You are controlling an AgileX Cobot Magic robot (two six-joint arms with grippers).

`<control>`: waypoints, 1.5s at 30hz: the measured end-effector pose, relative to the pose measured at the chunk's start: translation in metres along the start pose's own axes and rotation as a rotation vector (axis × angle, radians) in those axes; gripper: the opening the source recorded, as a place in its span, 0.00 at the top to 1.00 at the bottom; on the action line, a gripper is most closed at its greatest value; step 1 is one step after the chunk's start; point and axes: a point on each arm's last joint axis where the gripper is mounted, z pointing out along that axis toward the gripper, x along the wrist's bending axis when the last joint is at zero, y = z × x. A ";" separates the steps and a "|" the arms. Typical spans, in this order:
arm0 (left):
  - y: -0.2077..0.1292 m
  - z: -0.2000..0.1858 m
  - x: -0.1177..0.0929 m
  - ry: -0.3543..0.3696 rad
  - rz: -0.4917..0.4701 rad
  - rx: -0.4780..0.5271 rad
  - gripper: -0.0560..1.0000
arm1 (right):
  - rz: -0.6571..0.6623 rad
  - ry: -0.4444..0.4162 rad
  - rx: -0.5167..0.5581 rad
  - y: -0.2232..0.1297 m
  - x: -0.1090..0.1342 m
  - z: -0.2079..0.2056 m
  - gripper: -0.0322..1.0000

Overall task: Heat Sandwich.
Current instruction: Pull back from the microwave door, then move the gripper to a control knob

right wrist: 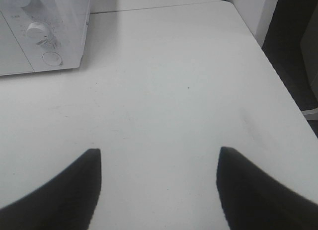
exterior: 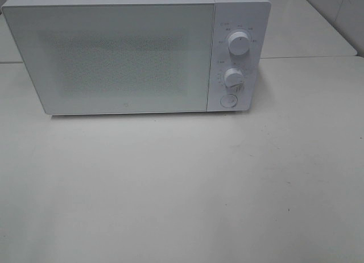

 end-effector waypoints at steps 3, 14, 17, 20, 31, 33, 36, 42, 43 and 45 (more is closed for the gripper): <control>0.000 0.000 0.000 0.000 0.000 0.000 0.04 | 0.000 0.000 0.000 0.000 0.000 0.000 0.33; 0.000 0.000 0.000 0.000 -0.001 0.000 0.04 | 0.000 0.000 0.000 0.000 0.000 0.000 0.33; 0.000 0.000 0.000 0.000 -0.001 0.000 0.04 | 0.000 0.000 0.000 0.000 0.000 0.000 0.33; 0.000 0.000 0.000 0.000 -0.001 0.000 0.04 | 0.000 0.000 0.000 0.000 0.000 0.000 0.33; 0.000 0.000 0.000 0.000 -0.001 0.000 0.04 | 0.000 0.000 0.000 0.000 0.000 0.000 0.33; 0.000 0.000 0.000 0.000 -0.001 0.000 0.04 | 0.000 0.000 0.000 0.000 0.000 0.000 0.33; 0.000 0.000 0.000 0.000 -0.001 0.000 0.04 | 0.000 0.000 0.000 0.000 0.000 0.000 0.33; 0.000 0.000 0.000 0.000 -0.001 0.000 0.04 | 0.000 0.000 0.000 0.000 0.000 0.000 0.33; 0.000 0.000 0.000 0.000 -0.001 0.000 0.04 | 0.000 0.000 0.000 0.000 0.000 0.000 0.33; 0.000 0.000 0.000 0.000 -0.001 0.000 0.04 | 0.000 0.000 0.000 0.000 0.000 0.000 0.33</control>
